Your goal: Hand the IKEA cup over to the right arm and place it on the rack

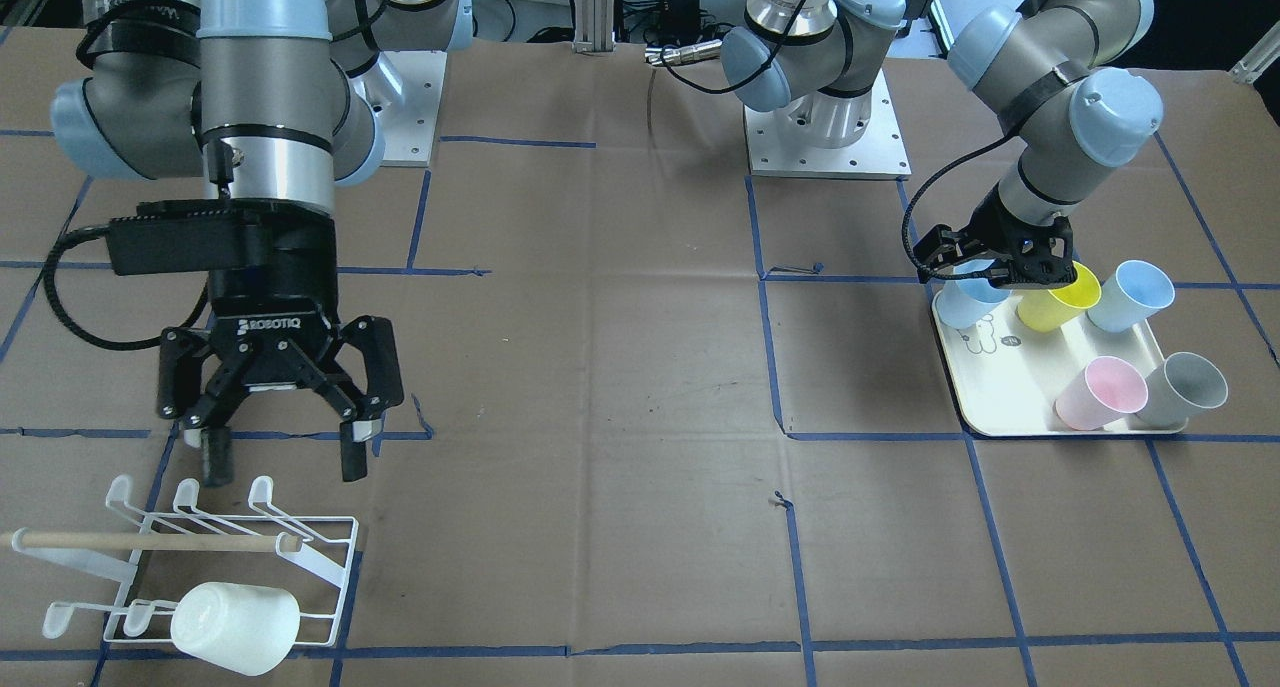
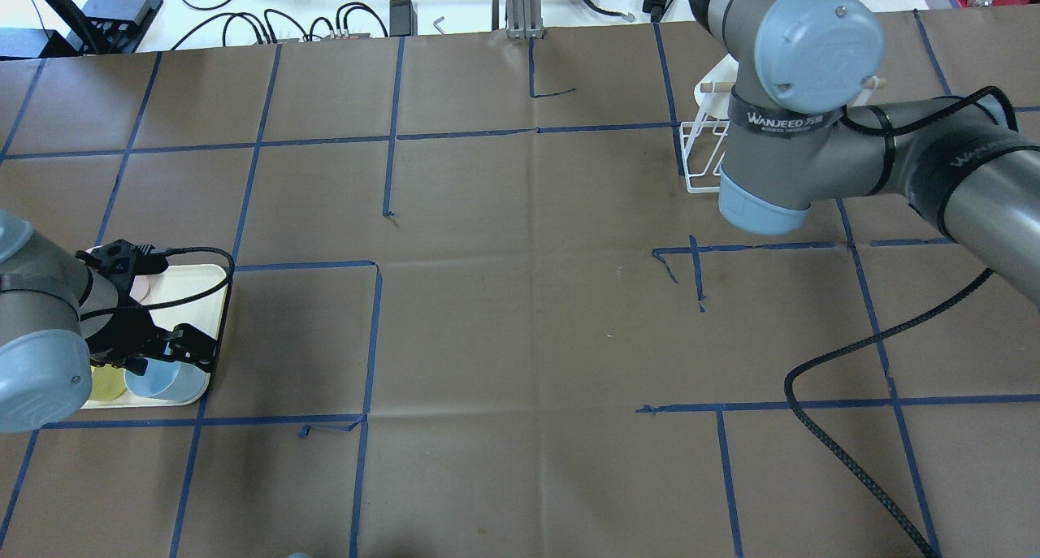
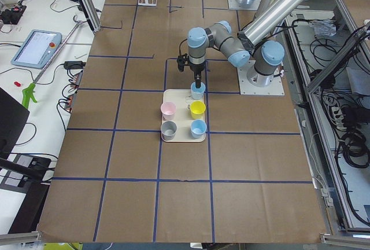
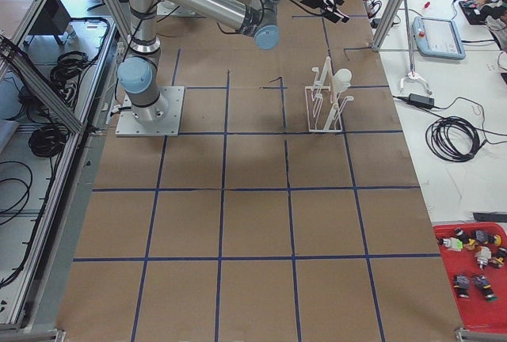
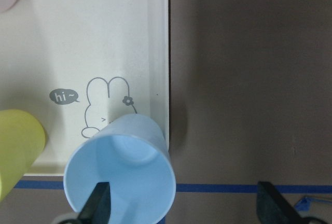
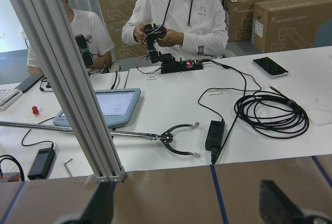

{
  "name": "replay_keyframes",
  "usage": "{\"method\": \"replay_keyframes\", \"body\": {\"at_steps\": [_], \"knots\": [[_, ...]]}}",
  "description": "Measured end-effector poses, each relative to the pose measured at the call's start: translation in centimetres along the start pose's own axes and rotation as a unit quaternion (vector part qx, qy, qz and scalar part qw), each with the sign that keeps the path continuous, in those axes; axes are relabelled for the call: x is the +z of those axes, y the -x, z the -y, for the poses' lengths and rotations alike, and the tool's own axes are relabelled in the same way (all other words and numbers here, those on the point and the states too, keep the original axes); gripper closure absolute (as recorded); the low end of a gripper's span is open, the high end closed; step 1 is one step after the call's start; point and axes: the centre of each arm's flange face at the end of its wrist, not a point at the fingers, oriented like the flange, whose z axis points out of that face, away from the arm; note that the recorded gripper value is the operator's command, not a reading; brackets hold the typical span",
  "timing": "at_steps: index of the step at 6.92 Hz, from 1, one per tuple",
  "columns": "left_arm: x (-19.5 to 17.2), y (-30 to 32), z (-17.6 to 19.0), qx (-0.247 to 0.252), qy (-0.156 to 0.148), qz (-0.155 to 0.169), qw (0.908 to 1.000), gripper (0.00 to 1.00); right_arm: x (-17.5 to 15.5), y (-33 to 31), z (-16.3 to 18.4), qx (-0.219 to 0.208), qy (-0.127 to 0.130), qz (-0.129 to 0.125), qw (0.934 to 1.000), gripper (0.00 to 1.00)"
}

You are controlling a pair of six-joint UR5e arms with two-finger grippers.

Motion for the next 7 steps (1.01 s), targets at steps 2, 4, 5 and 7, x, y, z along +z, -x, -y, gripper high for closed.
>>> {"method": "replay_keyframes", "body": {"at_steps": [2, 4, 5, 7], "knots": [[0.9, 0.1, -0.4, 0.0, 0.005, -0.001, 1.0, 0.35, -3.5, 2.0, -2.8, 0.131, 0.036, 0.064, 0.9887, 0.0], [1.0, 0.6, -0.6, 0.0, 0.019, 0.02, 0.9996, 0.92, -7.3, 2.8, -5.2, 0.248, 0.08, 0.116, 0.9584, 0.0], [0.9, 0.9, -0.7, 0.0, 0.026, 0.032, 0.9992, 1.0, -9.2, 3.0, -6.4, 0.295, 0.094, 0.133, 0.9415, 0.0], [0.5, 1.1, -0.5, -0.002, 0.02, 0.037, 0.9991, 1.0, -12.1, 2.6, -9.3, 0.375, 0.085, 0.164, 0.9086, 0.0]]}}
